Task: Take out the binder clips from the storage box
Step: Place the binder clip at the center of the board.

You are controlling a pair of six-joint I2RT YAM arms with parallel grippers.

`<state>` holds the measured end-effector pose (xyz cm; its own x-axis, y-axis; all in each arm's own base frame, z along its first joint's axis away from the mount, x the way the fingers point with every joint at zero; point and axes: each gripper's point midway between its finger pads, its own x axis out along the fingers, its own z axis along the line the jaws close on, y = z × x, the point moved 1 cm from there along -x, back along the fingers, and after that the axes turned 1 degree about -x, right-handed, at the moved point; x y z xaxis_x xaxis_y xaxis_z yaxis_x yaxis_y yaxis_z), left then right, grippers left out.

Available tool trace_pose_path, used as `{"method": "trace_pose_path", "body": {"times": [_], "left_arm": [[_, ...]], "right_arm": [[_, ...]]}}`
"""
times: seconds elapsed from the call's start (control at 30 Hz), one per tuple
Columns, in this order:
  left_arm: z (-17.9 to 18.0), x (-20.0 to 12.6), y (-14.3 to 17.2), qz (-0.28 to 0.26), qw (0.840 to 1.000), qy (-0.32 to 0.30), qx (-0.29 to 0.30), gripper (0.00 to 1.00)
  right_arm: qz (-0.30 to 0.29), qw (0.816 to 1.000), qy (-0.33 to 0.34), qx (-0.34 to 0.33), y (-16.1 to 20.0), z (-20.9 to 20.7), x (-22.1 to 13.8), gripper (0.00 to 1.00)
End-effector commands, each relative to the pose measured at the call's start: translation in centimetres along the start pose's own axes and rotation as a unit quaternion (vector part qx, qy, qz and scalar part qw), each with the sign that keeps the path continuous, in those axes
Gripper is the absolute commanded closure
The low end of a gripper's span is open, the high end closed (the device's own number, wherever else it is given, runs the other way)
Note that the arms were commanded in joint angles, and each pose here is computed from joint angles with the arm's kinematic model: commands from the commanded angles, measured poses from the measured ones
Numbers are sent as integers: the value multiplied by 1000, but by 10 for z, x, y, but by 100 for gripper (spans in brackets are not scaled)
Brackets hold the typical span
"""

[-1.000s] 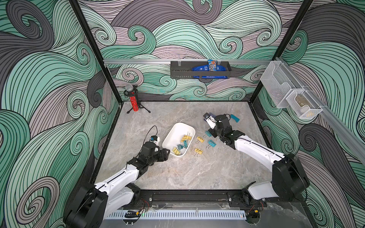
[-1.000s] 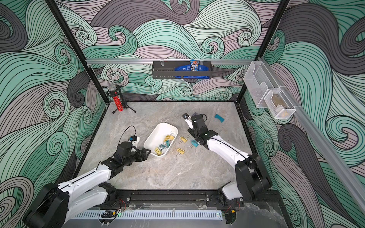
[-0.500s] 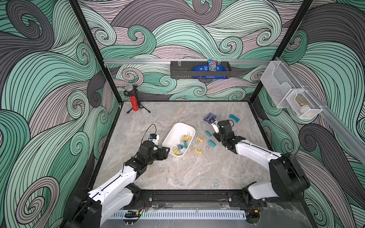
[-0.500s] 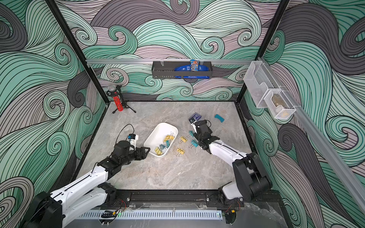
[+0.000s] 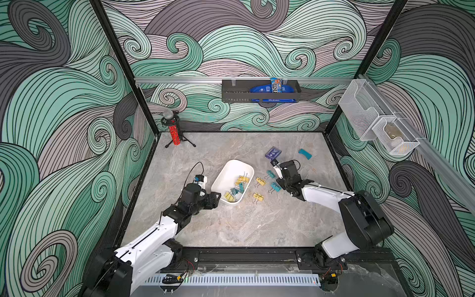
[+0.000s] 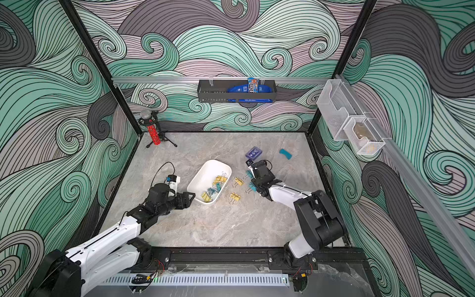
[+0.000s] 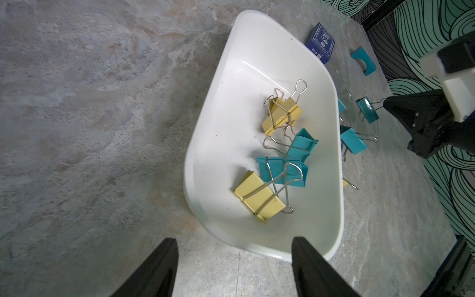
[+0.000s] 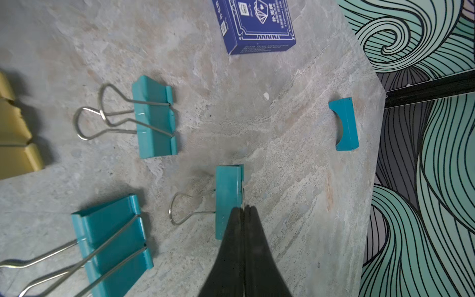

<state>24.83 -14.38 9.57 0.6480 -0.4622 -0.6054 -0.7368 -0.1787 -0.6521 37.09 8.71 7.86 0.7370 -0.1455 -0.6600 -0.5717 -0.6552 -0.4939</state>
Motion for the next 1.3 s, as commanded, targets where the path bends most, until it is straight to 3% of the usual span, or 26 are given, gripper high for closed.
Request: {"method": "trace_pose_path", "body": {"times": [0.0,0.5,0.63,0.83,0.93,1.1,1.27], "left_arm": [[-9,-4,-9,-8,1000,12,8,27],[-6,-1,-4,1,1000,7,12,27],[-6,-1,-3,3,1000,7,8,27],[-5,-3,-6,-4,1000,3,10,27],[-6,-5,-8,-5,1000,2,10,27],[-4,-6,-11,-10,1000,-5,5,27],[-2,-4,-10,-7,1000,-12,2,27]], "right_arm": [[-2,1000,10,12,-1,-3,1,97],[16,1000,-3,-9,2,16,13,90],[3,1000,-9,-5,-5,19,8,81],[-33,999,20,-3,-31,9,-13,59],[-70,997,23,6,-54,3,-36,55],[-177,982,-64,23,-106,21,-86,52],[-258,946,-195,-2,-143,66,-130,49]]}}
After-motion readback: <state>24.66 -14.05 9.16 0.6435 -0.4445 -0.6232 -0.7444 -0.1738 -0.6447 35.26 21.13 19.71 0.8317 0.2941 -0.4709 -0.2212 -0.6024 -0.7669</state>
